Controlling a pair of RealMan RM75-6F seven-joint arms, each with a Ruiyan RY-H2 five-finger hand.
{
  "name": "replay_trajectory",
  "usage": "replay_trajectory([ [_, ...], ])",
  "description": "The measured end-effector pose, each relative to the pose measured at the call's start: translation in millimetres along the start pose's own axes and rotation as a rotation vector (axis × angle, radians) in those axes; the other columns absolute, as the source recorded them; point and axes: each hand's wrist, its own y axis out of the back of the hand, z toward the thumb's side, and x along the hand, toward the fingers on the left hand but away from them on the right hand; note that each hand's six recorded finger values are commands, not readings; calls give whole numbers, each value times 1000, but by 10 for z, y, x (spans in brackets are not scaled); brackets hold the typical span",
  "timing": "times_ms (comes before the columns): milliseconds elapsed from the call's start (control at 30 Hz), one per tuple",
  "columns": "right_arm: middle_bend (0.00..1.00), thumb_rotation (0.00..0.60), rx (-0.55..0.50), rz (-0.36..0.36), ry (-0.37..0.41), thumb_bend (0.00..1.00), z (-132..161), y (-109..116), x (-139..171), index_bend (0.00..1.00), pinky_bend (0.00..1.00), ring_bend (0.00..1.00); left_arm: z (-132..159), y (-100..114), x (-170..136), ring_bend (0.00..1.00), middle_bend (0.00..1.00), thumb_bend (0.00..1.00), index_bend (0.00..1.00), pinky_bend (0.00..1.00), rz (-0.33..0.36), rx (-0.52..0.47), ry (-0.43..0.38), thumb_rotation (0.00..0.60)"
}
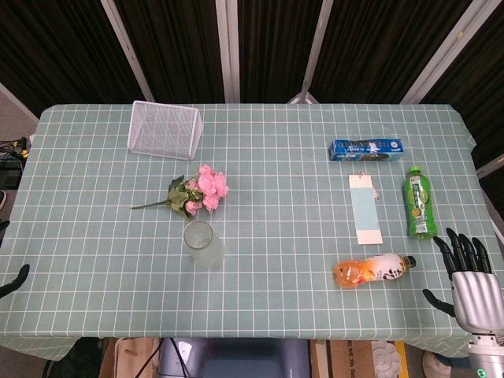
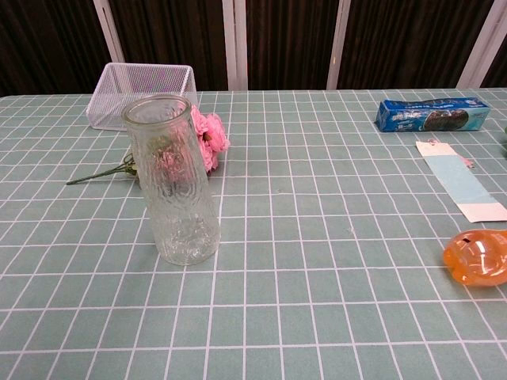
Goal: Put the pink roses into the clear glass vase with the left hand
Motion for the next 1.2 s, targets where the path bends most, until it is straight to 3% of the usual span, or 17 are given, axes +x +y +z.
replay_trajectory([
  [967, 36, 600, 1, -9, -2, 154, -2, 36, 26, 144, 0, 0, 61, -64, 4, 0, 97, 359, 156, 0, -12, 12, -20, 600],
  [1200, 36, 600, -8, -9, -1, 154, -6, 47, 37, 144, 0, 0, 157, -78, 64, 0, 96, 255, 146, 0, -8, 3, -68, 600],
])
